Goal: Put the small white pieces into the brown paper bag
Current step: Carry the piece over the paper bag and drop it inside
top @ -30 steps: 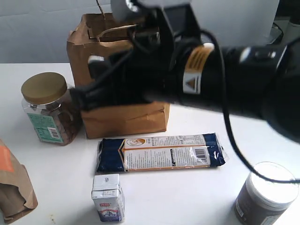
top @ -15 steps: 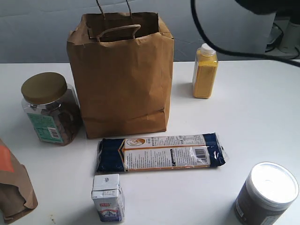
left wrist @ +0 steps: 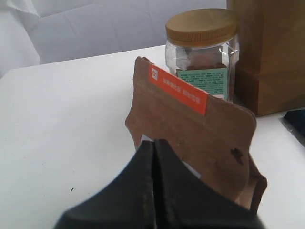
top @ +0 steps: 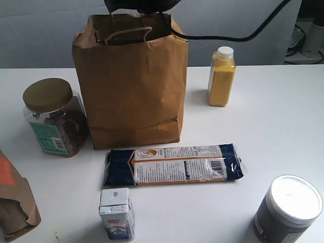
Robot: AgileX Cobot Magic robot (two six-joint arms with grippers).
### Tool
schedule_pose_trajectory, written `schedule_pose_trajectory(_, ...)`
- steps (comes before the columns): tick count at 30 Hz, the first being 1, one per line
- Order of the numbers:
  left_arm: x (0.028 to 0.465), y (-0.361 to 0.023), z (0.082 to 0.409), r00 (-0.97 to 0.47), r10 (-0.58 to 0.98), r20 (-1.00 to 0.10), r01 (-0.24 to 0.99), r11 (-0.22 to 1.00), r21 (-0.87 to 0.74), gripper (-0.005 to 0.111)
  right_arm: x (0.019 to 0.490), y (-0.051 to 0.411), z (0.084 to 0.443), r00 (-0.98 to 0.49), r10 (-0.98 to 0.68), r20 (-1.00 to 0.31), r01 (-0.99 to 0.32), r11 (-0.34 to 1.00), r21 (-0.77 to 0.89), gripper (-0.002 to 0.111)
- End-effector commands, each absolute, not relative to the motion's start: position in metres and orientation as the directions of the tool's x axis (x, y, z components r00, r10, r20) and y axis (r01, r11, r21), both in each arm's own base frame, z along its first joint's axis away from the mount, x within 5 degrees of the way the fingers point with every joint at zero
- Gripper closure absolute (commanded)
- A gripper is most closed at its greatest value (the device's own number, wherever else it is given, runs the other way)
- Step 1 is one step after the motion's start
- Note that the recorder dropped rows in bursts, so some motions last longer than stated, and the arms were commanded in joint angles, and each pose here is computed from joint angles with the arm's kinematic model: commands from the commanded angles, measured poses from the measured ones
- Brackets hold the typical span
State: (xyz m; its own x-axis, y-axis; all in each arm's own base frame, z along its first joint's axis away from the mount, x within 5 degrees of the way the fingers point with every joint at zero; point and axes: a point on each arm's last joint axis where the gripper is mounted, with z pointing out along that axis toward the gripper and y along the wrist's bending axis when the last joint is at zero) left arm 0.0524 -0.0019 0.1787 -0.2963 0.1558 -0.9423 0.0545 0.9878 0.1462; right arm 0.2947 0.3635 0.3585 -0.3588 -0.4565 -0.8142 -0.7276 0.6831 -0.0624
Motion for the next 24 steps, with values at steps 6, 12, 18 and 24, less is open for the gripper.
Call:
schedule_pose_trajectory(6, 0.0524, -0.0026, 0.1784, -0.289, 0.148, -0.946, 0.061, 0.989, 0.136, 0.107, 0.3033, 0.3662, 0.3439, -0.394, -0.503, -0.769, -0.738, 0.672, -0.061, 0.063)
schedule_pose_trajectory(12, 0.0524, -0.0026, 0.1784, -0.289, 0.148, -0.946, 0.061, 0.989, 0.136, 0.107, 0.3031, 0.3659, 0.3449, -0.397, -0.498, -0.771, -0.736, 0.675, -0.057, 0.051)
schedule_pose_trajectory(18, 0.0524, -0.0026, 0.1784, -0.289, 0.148, -0.946, 0.061, 0.989, 0.136, 0.107, 0.3026, 0.3653, 0.347, -0.394, -0.495, -0.775, -0.736, 0.675, -0.057, 0.039)
schedule_pose_trajectory(24, 0.0524, -0.0026, 0.1784, -0.289, 0.148, -0.946, 0.061, 0.989, 0.136, 0.107, 0.3027, 0.3655, 0.3473, -0.391, -0.492, -0.778, -0.736, 0.675, -0.057, 0.033)
